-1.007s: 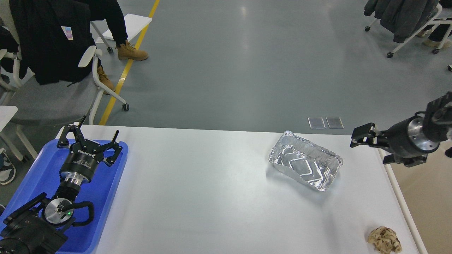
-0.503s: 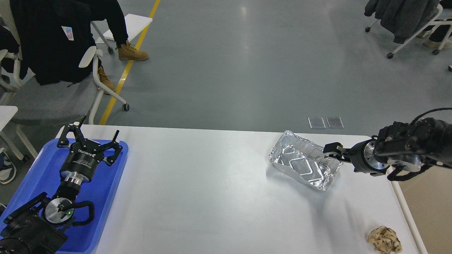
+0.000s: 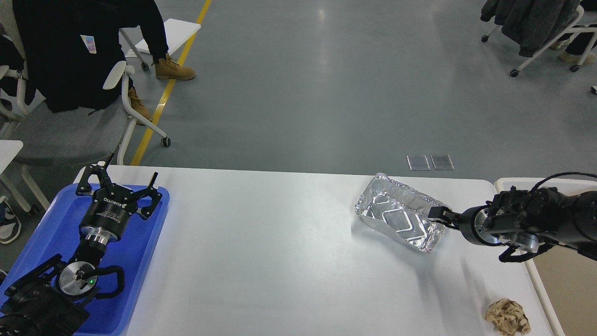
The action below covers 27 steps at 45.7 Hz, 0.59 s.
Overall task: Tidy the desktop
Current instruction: 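Reach the right gripper to the foil tray's edge and grasp it, then lift the foil tray with the right gripper and carry it over the bin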
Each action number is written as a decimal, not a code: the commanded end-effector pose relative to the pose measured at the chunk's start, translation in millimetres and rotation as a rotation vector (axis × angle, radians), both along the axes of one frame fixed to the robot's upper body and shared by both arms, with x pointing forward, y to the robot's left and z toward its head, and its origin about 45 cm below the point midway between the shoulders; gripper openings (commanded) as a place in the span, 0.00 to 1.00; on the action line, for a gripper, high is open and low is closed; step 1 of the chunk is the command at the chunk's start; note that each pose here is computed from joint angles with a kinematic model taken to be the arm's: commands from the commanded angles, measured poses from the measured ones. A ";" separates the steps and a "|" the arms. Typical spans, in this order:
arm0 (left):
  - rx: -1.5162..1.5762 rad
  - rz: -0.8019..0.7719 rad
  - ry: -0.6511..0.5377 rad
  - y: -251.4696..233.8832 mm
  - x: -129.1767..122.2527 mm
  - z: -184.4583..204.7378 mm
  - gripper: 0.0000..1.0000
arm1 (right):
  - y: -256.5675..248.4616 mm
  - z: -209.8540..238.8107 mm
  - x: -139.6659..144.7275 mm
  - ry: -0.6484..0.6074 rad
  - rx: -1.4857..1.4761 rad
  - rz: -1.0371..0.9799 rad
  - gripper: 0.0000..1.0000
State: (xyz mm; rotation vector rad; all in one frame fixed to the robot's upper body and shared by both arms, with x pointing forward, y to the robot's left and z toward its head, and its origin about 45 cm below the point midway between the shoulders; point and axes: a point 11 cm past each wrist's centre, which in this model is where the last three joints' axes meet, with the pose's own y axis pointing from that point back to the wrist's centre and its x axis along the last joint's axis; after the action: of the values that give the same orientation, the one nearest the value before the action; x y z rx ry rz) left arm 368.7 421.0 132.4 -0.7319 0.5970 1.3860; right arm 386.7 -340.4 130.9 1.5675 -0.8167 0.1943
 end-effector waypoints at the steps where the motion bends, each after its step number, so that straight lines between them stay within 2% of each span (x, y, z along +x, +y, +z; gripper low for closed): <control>1: 0.000 0.000 0.000 0.2 0.0 0.0 0.99 | 2.2 -23.1 -6.6 -0.060 -0.020 -0.020 0.97; 22: 0.000 0.000 0.000 0.2 0.0 0.0 0.99 | 18.0 -46.4 -10.7 -0.102 -0.025 0.005 0.86; 27: 0.000 0.000 0.000 0.2 0.0 0.0 0.99 | 23.1 -52.3 -12.2 -0.125 -0.037 0.028 0.81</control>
State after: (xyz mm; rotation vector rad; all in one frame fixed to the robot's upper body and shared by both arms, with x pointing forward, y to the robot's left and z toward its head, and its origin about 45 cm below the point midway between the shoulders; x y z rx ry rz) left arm 368.7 421.0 132.4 -0.7319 0.5969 1.3861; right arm 377.5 -325.2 91.1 1.5512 -0.8822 0.2674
